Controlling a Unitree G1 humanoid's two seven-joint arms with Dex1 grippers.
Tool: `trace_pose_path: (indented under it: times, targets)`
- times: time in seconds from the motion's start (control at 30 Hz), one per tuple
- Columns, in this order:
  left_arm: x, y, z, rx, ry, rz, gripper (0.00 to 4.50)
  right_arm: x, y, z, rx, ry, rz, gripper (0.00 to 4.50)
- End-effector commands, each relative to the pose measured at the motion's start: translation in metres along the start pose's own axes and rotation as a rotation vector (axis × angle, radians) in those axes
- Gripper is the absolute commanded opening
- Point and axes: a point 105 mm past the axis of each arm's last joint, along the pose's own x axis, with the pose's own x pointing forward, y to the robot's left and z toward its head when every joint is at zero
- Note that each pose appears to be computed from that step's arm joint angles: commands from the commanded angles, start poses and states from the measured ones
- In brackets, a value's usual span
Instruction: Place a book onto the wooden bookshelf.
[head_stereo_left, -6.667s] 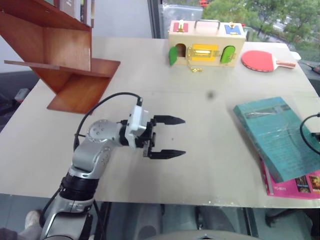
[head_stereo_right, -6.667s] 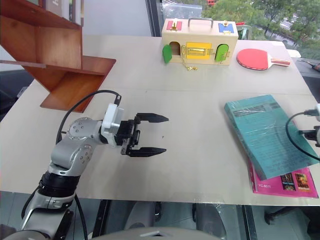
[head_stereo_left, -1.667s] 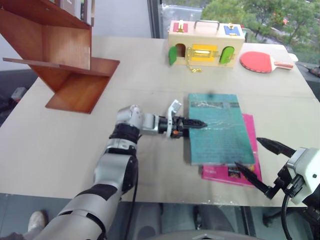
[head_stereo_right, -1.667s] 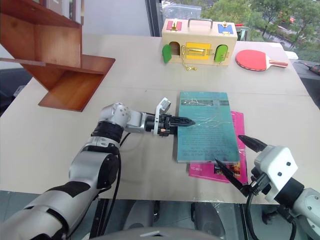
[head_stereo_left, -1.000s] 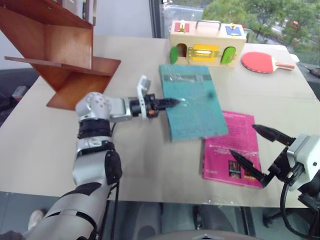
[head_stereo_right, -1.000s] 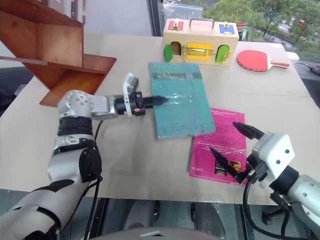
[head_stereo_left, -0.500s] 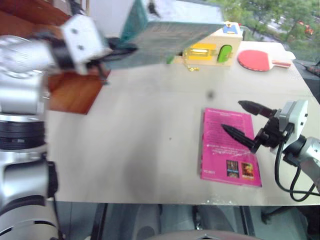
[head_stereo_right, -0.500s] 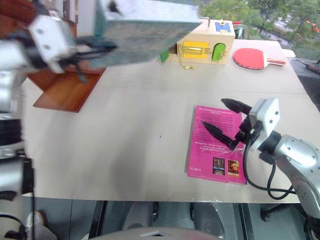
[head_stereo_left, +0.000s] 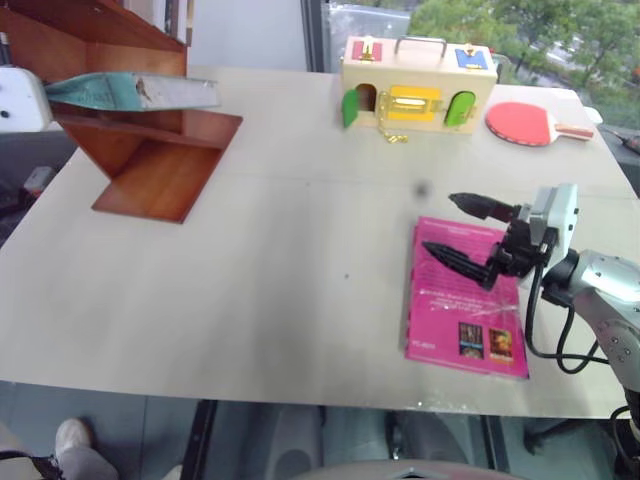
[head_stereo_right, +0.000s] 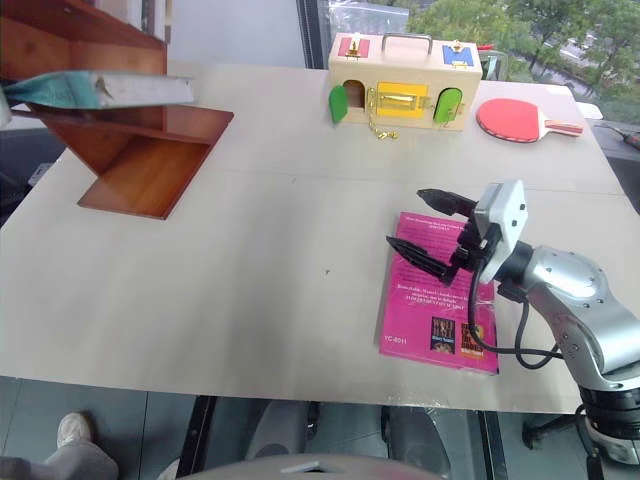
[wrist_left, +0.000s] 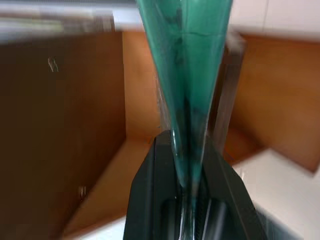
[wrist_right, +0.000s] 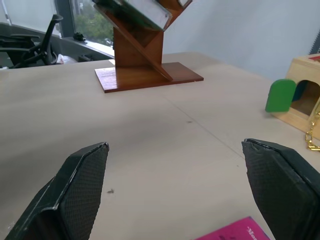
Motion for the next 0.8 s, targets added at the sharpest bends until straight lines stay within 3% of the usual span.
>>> trace_pose_path:
  times: [0.03,0.2,0.27,0.37,0.5,0.57,0.63,0.7,0.8]
  targets:
    - [-0.007,-0.002,-0.025,-0.045,0.117,0.016,0.86,0.004,0.008,0.014,-0.042,-0.042,0.018,4.50]
    - [-0.006,-0.001,-0.021,-0.080,0.065,0.051,2.95,0.010,0.014,0.017,-0.035,-0.067,0.030,4.50]
    - [-0.013,-0.003,-0.018,-0.125,-0.001,0.074,2.95,0.012,0.015,0.017,-0.029,-0.073,0.045,4.50]
    - [-0.036,0.003,-0.003,-0.265,-0.244,0.200,2.95,0.016,0.014,0.021,-0.043,-0.093,0.072,4.50]
    - [-0.061,-0.002,0.016,-0.296,-0.483,0.320,2.95,0.019,0.011,0.025,-0.054,-0.114,0.103,4.50]
    - [-0.071,-0.010,0.045,-0.286,-0.622,0.426,2.95,0.020,0.010,0.029,-0.062,-0.132,0.132,4.50]
    - [-0.071,-0.029,0.090,-0.301,-0.753,0.442,2.95,0.022,0.008,0.039,-0.082,-0.169,0.157,4.50]
    - [-0.066,-0.047,0.136,-0.447,-0.868,0.426,2.95,0.023,0.008,0.049,-0.107,-0.209,0.178,4.50]
    - [-0.048,-0.078,0.179,-0.709,-0.907,0.359,2.95,0.023,0.009,0.063,-0.129,-0.250,0.200,4.50]
